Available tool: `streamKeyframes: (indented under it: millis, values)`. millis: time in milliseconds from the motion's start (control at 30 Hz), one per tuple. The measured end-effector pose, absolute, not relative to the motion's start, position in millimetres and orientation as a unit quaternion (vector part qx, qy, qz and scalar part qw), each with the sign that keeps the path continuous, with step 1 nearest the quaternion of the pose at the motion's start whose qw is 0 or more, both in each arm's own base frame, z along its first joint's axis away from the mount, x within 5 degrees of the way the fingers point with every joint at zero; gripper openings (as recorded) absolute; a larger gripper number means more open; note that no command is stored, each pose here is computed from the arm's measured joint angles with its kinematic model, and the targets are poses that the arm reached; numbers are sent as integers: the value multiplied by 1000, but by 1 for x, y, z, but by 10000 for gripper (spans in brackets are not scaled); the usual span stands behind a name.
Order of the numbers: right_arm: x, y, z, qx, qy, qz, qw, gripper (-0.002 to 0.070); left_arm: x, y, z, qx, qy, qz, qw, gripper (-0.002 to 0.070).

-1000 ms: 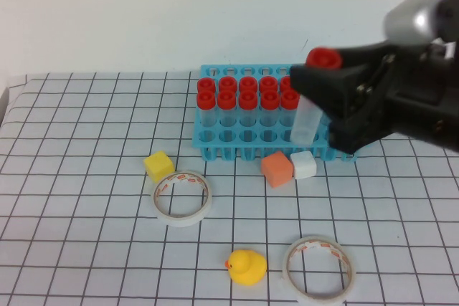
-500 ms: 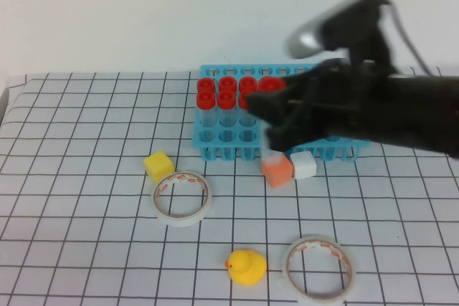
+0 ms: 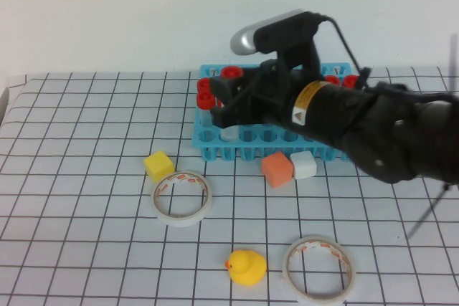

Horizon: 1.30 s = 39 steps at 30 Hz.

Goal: Place the test tubes

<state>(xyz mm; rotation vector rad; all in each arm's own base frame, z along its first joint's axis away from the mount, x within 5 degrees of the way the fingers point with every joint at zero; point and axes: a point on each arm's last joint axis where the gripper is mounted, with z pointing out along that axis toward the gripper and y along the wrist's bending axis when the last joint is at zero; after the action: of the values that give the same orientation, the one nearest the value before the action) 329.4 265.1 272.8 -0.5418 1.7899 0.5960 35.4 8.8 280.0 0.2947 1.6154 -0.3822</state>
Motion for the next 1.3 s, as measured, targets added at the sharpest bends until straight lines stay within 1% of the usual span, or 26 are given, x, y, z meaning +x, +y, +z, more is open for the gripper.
streamKeyframes:
  millis: [233,500,567,733,1300]
  values:
    - [355,287,250,-254,736,253,575,280,35,9,280,131,716,-168,665,-1]
    - [387,308,230,-260,729,246,584,280,35,9,280,131,716,-168,665,-1]
    - [394,312,223,-260,732,242,581,280,35,9,280,131,716,-168,665,-1]
    - [397,312,213,-262,747,231,565,280,35,9,280,131,716,-168,665,-1]
    - [398,309,214,-244,769,230,545,280,35,9,280,131,716,-168,665,-1]
